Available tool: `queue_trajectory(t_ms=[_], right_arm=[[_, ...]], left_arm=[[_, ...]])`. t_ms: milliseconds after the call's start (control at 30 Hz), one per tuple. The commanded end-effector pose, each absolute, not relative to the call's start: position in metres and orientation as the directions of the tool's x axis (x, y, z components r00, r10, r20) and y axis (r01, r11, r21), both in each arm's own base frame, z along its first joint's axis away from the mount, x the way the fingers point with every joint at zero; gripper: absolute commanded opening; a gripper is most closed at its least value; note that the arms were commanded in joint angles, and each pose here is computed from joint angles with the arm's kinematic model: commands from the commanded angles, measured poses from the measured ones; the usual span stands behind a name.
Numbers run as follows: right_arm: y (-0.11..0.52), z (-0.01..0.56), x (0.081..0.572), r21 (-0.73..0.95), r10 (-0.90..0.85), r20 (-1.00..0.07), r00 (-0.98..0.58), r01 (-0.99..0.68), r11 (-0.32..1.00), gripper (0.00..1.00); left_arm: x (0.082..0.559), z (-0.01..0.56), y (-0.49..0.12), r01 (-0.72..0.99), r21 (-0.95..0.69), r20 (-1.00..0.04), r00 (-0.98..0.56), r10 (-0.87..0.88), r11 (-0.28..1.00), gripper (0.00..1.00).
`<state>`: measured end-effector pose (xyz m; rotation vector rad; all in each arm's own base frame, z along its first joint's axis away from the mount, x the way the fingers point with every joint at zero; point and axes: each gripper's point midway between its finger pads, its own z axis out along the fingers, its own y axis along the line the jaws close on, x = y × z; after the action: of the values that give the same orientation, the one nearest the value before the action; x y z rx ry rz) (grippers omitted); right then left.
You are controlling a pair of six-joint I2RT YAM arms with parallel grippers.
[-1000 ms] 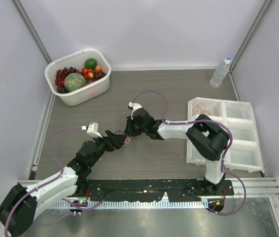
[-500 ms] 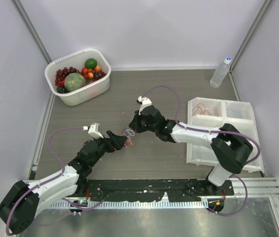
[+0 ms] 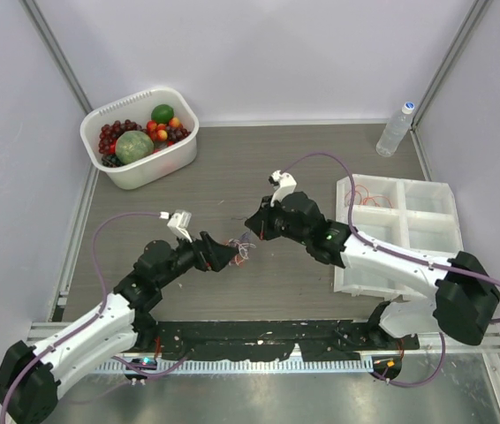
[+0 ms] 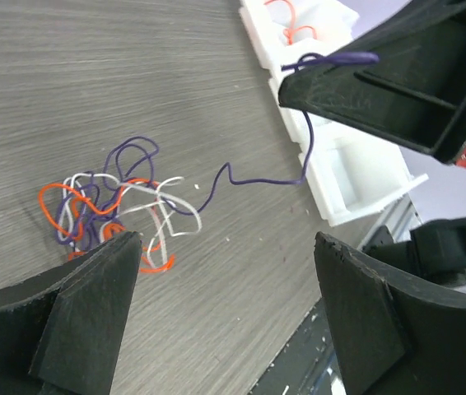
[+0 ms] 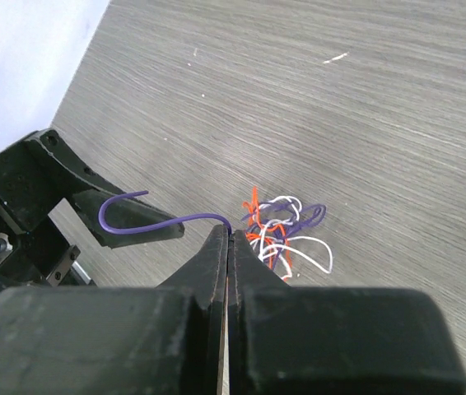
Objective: Untangle the cables
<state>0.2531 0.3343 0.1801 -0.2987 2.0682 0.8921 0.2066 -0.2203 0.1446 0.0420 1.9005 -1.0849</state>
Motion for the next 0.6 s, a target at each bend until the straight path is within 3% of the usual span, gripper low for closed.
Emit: queue_trajectory(t_ms=[0, 133, 367, 567], right_arm=[[0.329, 0.225, 0.248, 0.524, 0.185, -0.800, -0.570, -0.515, 0.678, 0.01], [0.329, 0.251, 0.242, 0.581, 0.257, -0.782, -0.567, -0.517, 0.628, 0.01], [0.338, 0.302, 0.224, 0.693, 0.365, -0.718, -0.592, -0.557, 0.458, 0.01], [0.340, 0.343, 0.210, 0.734, 0.415, -0.678, -0.607, -0.590, 0.338, 0.01]], left_arm=[[0.191, 0.176, -0.229, 0.567, -0.609, -0.782, -0.547, -0.299, 0.554, 0.92], [0.192, 0.197, -0.238, 0.670, -0.545, -0.837, -0.472, -0.278, 0.504, 0.93], [0.201, 0.220, -0.275, 0.756, -0.529, -0.846, -0.435, -0.308, 0.385, 0.88], [0.246, 0.199, -0.289, 0.670, -0.520, -0.854, -0.412, -0.317, 0.530, 0.78]])
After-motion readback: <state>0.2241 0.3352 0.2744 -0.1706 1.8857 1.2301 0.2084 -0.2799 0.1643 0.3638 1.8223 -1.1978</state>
